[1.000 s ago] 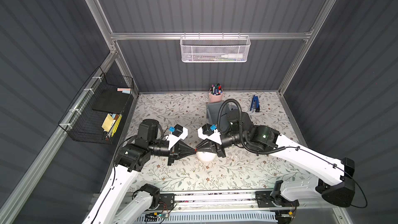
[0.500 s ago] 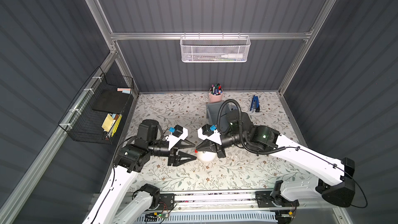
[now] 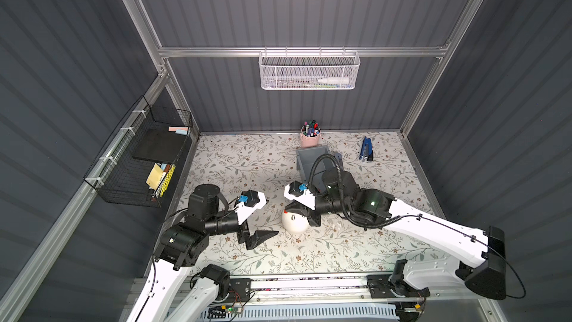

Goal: Cover the protruding screws with screw protection sleeves
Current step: Attach the screw protection sleeve to the screw.

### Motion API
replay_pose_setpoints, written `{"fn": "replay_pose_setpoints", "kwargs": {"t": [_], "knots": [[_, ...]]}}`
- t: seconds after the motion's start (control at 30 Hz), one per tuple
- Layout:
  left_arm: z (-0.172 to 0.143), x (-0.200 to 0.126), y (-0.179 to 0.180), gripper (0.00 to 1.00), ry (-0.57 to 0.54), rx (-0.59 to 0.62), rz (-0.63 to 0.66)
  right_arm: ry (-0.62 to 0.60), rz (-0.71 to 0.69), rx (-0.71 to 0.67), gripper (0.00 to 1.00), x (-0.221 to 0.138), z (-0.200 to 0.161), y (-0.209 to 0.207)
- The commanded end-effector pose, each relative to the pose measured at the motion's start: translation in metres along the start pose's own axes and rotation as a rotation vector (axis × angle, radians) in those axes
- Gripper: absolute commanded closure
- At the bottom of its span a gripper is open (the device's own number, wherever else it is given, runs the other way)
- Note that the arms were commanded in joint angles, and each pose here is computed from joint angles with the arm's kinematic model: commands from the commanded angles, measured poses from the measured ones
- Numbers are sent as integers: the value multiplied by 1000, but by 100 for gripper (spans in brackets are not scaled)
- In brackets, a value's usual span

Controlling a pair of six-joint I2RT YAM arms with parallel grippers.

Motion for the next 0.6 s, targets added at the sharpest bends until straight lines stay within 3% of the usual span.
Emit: {"fn": "replay_pose_setpoints", "kwargs": {"t": [0.0, 0.33, 0.57], "knots": [[-3, 2, 7, 1, 19, 20, 65, 35, -131, 32, 100, 18, -14, -17], [-4, 2, 9, 1, 32, 18, 91, 130, -218, 177, 100, 44, -54, -51], [-5, 2, 11, 1, 32, 21, 116, 135, -228, 216, 100, 50, -62, -60]]}}
Point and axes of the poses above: each gripper's point midway between its finger pads, its own x axis out along the fingers, its own y axis along the line the jaws close on, z = x × y, the point moved 10 cm from there along -x, back along the fingers
